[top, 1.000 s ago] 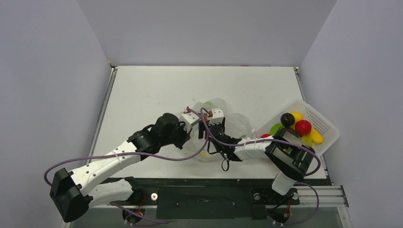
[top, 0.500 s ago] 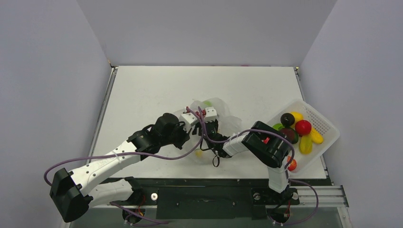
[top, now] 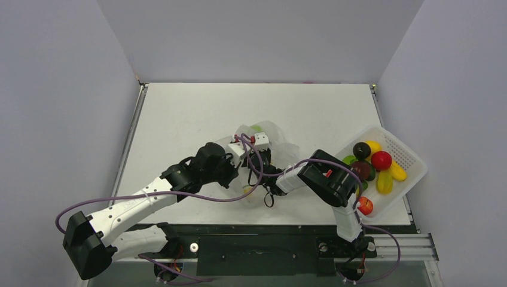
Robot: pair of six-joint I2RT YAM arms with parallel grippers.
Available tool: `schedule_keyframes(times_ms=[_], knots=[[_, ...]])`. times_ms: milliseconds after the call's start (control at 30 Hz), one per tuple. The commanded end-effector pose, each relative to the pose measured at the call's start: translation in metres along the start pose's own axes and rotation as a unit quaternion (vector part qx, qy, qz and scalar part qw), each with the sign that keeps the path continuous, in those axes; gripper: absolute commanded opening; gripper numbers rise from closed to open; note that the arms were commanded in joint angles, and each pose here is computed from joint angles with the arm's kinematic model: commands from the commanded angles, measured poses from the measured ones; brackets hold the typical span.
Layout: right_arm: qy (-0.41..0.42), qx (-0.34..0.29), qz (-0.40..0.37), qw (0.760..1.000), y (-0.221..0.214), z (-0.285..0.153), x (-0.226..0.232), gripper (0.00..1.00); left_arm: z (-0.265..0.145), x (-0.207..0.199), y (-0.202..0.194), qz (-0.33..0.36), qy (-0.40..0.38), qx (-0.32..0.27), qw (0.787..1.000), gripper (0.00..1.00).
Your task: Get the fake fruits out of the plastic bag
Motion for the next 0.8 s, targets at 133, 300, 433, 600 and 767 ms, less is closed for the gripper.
schedule_keyframes(times_ms=[133,300,433,600,767], knots=[[-0.027,0.051,-0.038,0.998,-0.013,-0.004,-0.007,0.5,-0.009,-0.003,0.027,0.009,-0.015,-0.062,0.998,0.0],[-0.047,0.068,-0.058,0.995,-0.014,-0.006,-0.006,0.35,-0.009,-0.003,0.027,0.009,-0.015,-0.062,0.998,0.0],[-0.059,0.068,-0.074,0.993,-0.006,-0.002,-0.002,0.23,-0.01,-0.003,0.027,0.009,-0.015,-0.063,0.998,0.0],[-0.04,0.065,-0.083,0.994,0.008,-0.005,0.003,0.1,-0.011,-0.003,0.027,0.009,-0.013,-0.064,0.998,0.0],[-0.001,0.05,-0.057,0.997,0.036,-0.013,0.009,0.0,-0.011,-0.002,0.028,0.008,-0.008,-0.065,0.998,0.0]])
Point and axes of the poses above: each gripper's point midway between its finger pads, its own z axis out along the fingers, its own x axis along the line the jaws close on, y = z × x, the point moved 9 cm from there along -z, back along the fingers, and after that the axes turned 3 degrees about z, right-handed, at the moved point
